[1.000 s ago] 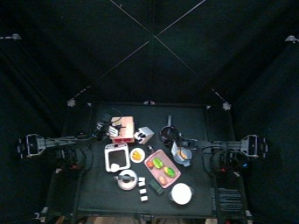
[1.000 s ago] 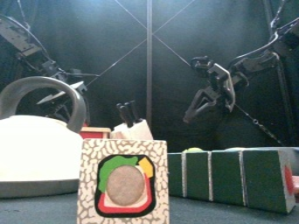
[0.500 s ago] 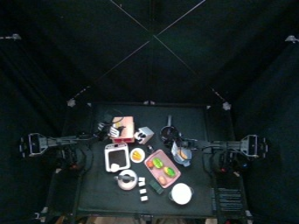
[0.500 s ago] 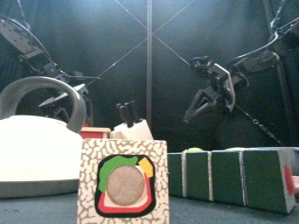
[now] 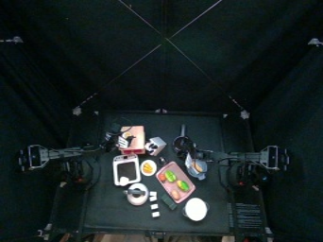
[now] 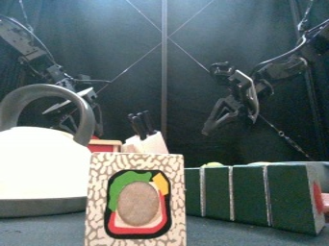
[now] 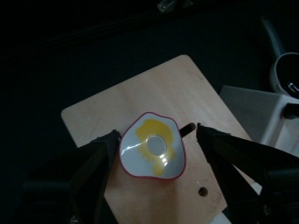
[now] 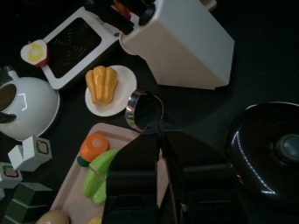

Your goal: Place apple half on drawer

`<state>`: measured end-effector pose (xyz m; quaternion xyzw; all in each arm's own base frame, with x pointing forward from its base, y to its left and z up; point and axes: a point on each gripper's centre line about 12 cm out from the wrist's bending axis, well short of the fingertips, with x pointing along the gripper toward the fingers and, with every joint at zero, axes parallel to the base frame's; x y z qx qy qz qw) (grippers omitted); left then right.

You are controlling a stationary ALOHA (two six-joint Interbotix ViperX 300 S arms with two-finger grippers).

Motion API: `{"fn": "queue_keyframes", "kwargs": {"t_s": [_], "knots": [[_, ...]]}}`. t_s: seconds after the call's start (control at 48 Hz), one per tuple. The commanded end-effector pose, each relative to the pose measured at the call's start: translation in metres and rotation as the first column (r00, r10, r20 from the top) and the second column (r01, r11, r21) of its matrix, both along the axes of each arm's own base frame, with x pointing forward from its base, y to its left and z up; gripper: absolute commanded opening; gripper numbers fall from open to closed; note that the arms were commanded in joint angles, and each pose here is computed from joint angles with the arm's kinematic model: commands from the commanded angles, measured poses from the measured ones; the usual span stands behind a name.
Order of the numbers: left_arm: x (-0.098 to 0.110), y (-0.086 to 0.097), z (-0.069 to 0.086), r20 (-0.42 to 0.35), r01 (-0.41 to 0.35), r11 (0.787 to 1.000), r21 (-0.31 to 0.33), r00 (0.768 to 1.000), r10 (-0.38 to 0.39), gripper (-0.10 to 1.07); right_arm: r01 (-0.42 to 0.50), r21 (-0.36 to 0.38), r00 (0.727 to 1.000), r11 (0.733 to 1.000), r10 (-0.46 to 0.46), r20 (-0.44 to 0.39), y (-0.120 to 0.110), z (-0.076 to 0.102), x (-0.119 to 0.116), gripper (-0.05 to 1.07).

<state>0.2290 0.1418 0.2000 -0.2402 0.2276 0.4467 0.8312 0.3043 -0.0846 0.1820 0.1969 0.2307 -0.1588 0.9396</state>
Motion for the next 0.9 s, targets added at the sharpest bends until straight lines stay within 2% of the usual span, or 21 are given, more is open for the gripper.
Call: {"fn": "queue_keyframes", "kwargs": {"t_s": [0.0,0.292,0.562,0.792,0.875], "knots": [[0.003,0.001,0.011,0.031,0.003,1.000,0.018,1.000,-0.003,1.02,0.003,-0.010,0.999,1.000,-0.003,0.035,-0.002,0.012,0.005,0.37],[-0.004,-0.003,0.014,0.038,0.010,0.999,0.035,0.999,-0.012,1.02,0.004,-0.009,0.999,1.000,-0.003,0.036,-0.002,0.012,0.005,0.37],[-0.014,-0.017,0.030,0.109,0.043,0.997,0.061,0.993,-0.049,1.02,0.004,-0.009,0.999,1.000,-0.003,0.036,-0.002,0.012,0.005,0.37],[-0.027,-0.031,0.025,0.123,0.083,0.994,0.069,0.988,-0.091,1.02,0.004,-0.009,0.999,1.000,-0.003,0.036,-0.002,0.012,0.005,0.37],[-0.029,-0.039,0.026,0.136,0.119,0.990,0.075,0.982,-0.128,1.02,0.004,-0.009,0.999,1.000,-0.003,0.036,-0.002,0.012,0.005,0.37]]}}
